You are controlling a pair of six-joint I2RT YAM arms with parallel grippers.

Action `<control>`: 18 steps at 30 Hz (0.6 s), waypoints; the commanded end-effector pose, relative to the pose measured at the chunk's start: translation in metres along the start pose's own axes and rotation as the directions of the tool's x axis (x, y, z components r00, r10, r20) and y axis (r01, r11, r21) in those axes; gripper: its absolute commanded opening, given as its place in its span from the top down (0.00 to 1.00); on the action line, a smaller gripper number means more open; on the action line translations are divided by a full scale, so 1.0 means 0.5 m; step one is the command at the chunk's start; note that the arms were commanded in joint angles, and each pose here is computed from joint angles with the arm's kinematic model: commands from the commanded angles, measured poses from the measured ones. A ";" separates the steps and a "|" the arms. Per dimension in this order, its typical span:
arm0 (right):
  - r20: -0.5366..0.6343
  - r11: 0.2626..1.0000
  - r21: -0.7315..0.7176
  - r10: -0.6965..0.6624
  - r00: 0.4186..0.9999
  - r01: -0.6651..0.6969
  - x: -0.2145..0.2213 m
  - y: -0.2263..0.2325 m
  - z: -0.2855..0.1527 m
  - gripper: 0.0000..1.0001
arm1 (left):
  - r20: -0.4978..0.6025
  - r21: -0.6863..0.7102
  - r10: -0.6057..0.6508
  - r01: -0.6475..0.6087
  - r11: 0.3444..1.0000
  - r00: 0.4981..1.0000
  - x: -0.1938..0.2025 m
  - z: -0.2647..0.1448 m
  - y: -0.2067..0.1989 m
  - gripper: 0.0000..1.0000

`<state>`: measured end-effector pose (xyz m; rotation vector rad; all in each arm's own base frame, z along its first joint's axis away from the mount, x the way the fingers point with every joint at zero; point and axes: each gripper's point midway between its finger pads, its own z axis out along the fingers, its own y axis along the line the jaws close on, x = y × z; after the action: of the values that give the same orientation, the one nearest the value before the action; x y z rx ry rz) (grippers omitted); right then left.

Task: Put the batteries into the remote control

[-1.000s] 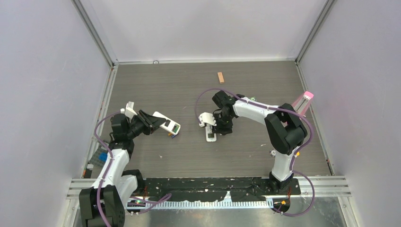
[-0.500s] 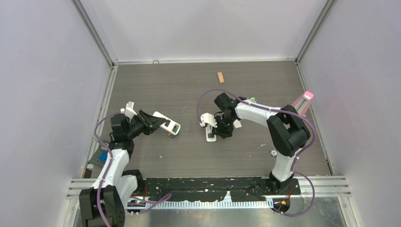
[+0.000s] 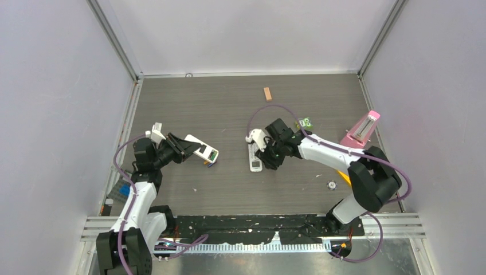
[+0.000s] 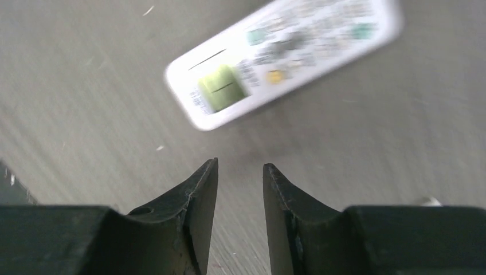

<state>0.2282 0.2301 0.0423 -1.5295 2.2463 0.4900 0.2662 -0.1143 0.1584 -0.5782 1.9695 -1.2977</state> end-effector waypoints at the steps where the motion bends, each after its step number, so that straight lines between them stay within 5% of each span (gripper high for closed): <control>1: 0.259 0.844 0.395 0.276 0.926 -0.363 -0.095 -0.147 -0.103 0.60 | 0.024 0.049 0.079 -0.080 0.996 0.997 -0.012 -0.011 -0.032 1.00; 4: 0.316 0.650 0.563 0.401 0.860 -0.510 -0.076 -0.218 -0.152 0.58 | 0.032 0.045 0.091 -0.092 0.995 0.995 -0.012 -0.015 -0.034 1.00; 6: 0.331 0.512 0.664 0.453 0.828 -0.545 -0.031 -0.262 -0.183 0.44 | 0.032 0.044 0.097 -0.098 0.994 0.995 -0.011 -0.018 -0.037 1.00; 9: 0.350 0.461 0.664 0.505 0.789 -0.589 0.004 -0.284 -0.189 0.13 | 0.037 0.045 0.105 -0.107 0.993 0.994 -0.009 -0.022 -0.042 1.00; 11: 0.364 0.429 0.654 0.544 0.756 -0.623 0.027 -0.303 -0.196 0.02 | 0.040 0.045 0.112 -0.113 0.993 0.993 -0.009 -0.025 -0.045 1.00; 18: 0.282 0.416 0.651 0.644 0.711 -0.636 0.085 -0.353 -0.176 0.04 | 0.038 0.034 0.120 -0.121 0.992 0.992 -0.010 -0.026 -0.044 1.00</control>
<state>0.3578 0.0956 0.0864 -0.2555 2.4848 -0.2312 0.2548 -0.1146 0.1659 -0.5120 1.9575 -1.2618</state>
